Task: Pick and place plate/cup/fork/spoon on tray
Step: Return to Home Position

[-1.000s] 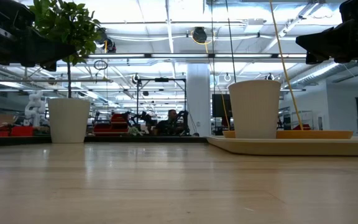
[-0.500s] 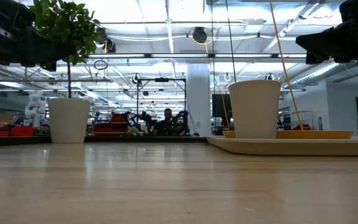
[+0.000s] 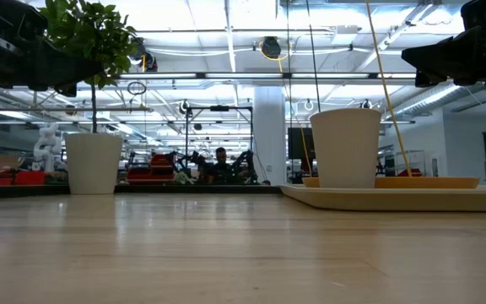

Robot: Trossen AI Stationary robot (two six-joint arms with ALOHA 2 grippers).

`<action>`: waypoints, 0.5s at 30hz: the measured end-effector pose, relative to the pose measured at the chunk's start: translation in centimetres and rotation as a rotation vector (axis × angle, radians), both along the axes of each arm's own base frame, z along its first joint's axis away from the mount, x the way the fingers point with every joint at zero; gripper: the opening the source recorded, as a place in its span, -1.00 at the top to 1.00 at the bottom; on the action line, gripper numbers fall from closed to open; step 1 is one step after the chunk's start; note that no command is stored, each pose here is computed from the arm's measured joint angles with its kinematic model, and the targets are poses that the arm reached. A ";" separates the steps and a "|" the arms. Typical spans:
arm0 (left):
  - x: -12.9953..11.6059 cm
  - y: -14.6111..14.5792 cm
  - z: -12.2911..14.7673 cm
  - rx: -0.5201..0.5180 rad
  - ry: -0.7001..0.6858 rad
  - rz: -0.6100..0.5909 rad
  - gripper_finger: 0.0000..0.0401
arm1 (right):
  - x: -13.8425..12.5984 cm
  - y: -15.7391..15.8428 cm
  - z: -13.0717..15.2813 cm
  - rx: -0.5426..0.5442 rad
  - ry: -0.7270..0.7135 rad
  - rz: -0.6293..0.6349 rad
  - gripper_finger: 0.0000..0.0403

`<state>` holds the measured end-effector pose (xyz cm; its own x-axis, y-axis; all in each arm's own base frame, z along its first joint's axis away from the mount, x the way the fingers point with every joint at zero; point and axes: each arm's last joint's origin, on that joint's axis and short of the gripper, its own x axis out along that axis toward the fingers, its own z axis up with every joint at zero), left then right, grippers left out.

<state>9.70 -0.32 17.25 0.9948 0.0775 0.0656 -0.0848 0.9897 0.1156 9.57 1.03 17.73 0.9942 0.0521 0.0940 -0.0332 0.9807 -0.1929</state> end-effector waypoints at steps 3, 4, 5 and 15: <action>0.0 0.0 0.0 0.000 0.000 0.000 0.89 | 0.0 0.0 0.0 0.000 0.000 0.000 1.00; 0.0 0.0 0.0 0.000 0.000 0.000 0.89 | 0.0 0.0 0.0 0.000 0.000 0.000 1.00; 0.0 0.0 0.0 0.000 0.000 0.000 0.89 | 0.0 0.0 0.0 0.000 0.000 0.000 1.00; 0.0 0.0 0.0 0.000 0.000 0.000 0.89 | 0.0 0.0 0.0 0.000 0.000 0.000 1.00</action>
<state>9.70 -0.32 17.25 0.9948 0.0776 0.0657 -0.0848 0.9897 0.1156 9.57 1.02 17.73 0.9942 0.0520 0.0940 -0.0331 0.9807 -0.1926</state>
